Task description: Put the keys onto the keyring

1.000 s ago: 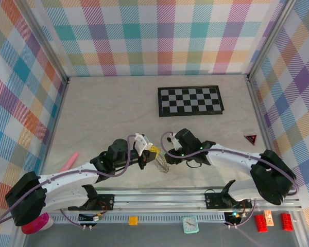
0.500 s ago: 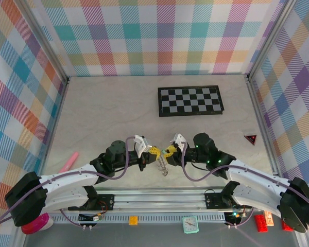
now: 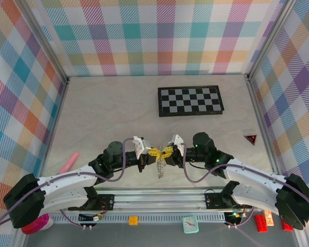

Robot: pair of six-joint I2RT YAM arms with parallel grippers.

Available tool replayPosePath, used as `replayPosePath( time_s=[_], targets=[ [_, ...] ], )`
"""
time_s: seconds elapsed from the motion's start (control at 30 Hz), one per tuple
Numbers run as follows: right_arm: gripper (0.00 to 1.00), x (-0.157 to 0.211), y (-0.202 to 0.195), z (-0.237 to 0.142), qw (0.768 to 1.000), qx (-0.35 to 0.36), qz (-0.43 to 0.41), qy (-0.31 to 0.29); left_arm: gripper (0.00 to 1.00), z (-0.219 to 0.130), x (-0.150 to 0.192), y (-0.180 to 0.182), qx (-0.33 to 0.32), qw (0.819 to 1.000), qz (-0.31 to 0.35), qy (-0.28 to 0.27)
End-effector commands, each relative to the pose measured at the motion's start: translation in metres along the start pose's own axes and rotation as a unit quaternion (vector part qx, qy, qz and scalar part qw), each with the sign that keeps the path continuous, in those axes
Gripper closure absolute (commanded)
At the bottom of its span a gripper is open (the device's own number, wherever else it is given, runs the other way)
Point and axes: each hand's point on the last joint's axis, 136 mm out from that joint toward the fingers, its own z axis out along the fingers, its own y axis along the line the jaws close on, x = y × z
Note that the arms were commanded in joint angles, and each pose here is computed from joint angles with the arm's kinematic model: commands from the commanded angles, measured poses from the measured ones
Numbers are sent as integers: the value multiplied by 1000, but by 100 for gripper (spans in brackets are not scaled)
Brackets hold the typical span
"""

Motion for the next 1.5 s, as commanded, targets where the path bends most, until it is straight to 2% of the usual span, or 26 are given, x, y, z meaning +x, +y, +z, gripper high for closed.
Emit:
replayPosePath(
  time_s=[0.0, 0.23, 0.33, 0.43, 0.57, 0.8, 0.93, 1.1, 1.27, 1.47],
  targets=[
    [80, -9, 9, 0, 999, -30, -22, -18, 100, -4, -20, -12, 26, 998, 24, -43],
    [88, -14, 14, -2, 998, -42, -36, -28, 100, -4, -19, -12, 28, 999, 22, -41],
    [99, -14, 16, -3, 998, -47, -42, -28, 100, -4, -18, -12, 25, 999, 21, -39],
    [100, -12, 18, -4, 997, -52, -51, -16, 100, -3, -12, -3, 3, 1000, 15, -19],
    [100, -9, 19, -4, 996, -55, -64, 13, 75, -7, -5, 4, -26, 999, 26, 25],
    [100, -7, 13, 0, 992, -53, -83, 83, 53, -32, 6, 12, -68, 989, 86, 100],
    [100, -10, 12, 2, 988, -60, -94, 110, 54, -32, 7, 9, -59, 986, 100, 122],
    [100, -15, 17, 4, 981, -77, -112, 139, 65, -27, 10, 6, -38, 981, 113, 151],
    [100, -19, 23, 6, 975, -103, -115, 161, 74, -23, 5, 5, -30, 981, 130, 142],
    [100, -22, 29, 8, 969, -126, -128, 170, 79, -22, 2, 1, -19, 981, 137, 135]
  ],
)
